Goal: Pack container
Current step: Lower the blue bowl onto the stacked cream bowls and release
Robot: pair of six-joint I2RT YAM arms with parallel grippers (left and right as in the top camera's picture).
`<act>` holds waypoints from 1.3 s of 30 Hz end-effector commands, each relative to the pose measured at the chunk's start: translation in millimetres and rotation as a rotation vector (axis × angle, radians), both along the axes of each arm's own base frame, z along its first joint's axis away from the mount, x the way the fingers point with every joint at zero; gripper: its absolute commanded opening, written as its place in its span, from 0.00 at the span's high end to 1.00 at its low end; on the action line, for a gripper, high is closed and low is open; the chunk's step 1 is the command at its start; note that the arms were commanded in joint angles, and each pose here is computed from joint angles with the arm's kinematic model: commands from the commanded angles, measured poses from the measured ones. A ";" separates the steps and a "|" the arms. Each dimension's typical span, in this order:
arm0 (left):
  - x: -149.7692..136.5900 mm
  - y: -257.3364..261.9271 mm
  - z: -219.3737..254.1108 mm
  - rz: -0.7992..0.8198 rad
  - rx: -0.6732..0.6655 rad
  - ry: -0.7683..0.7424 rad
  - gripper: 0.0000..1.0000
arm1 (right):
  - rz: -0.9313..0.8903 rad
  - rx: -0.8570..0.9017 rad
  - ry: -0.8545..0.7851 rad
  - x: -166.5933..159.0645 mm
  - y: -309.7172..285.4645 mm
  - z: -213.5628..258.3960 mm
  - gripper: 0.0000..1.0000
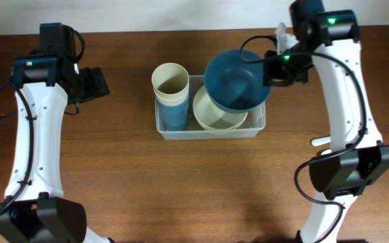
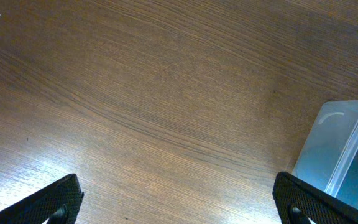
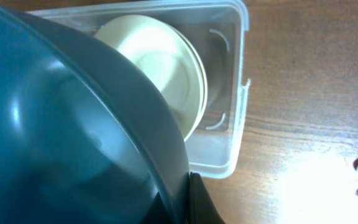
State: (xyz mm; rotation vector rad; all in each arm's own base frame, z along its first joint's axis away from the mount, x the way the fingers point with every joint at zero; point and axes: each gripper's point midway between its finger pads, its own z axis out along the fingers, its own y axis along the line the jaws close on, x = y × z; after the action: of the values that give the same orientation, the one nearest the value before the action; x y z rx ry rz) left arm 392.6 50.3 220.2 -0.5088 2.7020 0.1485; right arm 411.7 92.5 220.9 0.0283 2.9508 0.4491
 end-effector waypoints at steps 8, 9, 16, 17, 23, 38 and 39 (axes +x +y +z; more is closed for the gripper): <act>-1.5 2.3 -3.0 0.015 0.000 0.006 0.00 | 0.010 -0.057 0.050 5.0 14.7 -26.9 0.96; -1.6 2.3 -3.0 0.015 0.000 0.007 0.00 | 0.010 -0.057 0.056 5.9 15.0 -29.9 0.96; -1.6 2.3 -3.0 0.015 0.000 0.007 0.00 | 0.012 -0.064 0.100 8.9 15.4 -59.5 0.96; -1.6 2.3 -3.0 0.015 0.000 0.007 0.00 | 0.012 -0.065 0.103 9.1 15.4 -63.4 0.96; -1.6 2.3 -3.0 0.015 0.000 0.007 0.00 | 0.012 -0.066 0.115 10.9 15.8 -81.9 0.96; -1.5 2.3 -3.0 0.015 0.000 0.006 0.00 | 0.014 -0.063 0.121 12.1 20.5 -94.0 0.95; -1.5 2.3 -3.0 0.015 0.000 0.006 0.00 | 0.019 -0.063 0.119 12.2 22.7 -94.3 0.92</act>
State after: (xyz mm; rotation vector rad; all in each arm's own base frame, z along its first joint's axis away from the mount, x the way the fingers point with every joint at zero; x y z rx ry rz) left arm 392.6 50.3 220.2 -0.5088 2.7020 0.1485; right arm 426.0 106.0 132.5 0.0344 3.0685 0.3661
